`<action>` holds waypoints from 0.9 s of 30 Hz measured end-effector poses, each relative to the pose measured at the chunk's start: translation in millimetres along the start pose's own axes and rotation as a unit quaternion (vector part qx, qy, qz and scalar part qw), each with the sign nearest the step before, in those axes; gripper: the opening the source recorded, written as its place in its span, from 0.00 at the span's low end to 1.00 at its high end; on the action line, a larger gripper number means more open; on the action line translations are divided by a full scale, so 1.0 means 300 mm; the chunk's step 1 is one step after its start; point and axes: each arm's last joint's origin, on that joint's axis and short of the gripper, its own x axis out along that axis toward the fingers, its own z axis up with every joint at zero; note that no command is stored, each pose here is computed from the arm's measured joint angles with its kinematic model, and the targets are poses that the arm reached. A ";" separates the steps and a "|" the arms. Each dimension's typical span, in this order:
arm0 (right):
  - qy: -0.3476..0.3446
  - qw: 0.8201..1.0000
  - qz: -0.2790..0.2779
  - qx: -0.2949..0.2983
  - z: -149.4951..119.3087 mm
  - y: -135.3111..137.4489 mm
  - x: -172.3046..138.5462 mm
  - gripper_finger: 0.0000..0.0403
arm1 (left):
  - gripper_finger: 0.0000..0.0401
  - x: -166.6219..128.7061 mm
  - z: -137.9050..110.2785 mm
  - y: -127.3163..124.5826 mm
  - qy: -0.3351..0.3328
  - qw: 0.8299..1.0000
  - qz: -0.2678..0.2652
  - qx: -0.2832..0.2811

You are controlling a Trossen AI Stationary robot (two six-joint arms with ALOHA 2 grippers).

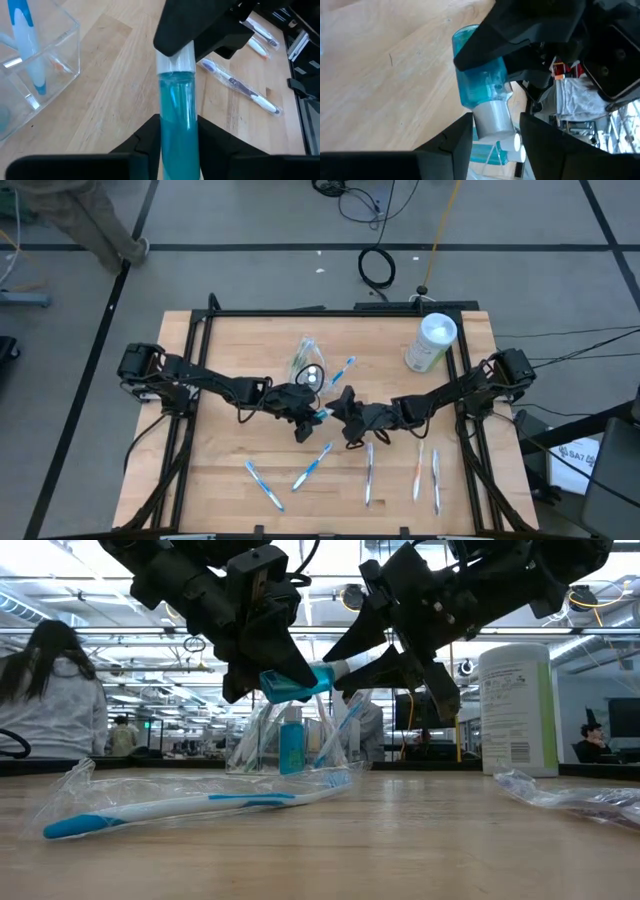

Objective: Pick & Place toothbrushing station
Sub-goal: Put the blue mouthwash into the middle section of the transparent organizer

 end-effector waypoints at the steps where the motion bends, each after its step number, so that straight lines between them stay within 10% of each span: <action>1: 0.001 1.000 -0.001 0.006 0.000 0.000 0.000 0.41 | 0.26 0.000 0.000 0.000 0.000 1.000 0.000 0.003; 16: 0.055 0.983 -0.011 0.173 0.006 -0.079 -0.142 0.44 | 0.25 -0.060 0.065 0.045 -0.034 0.997 0.018 0.067; 27: -0.059 0.899 -0.092 0.424 -0.083 -0.187 -0.368 0.44 | 0.25 -0.335 0.209 0.069 -0.158 0.968 0.042 0.192</action>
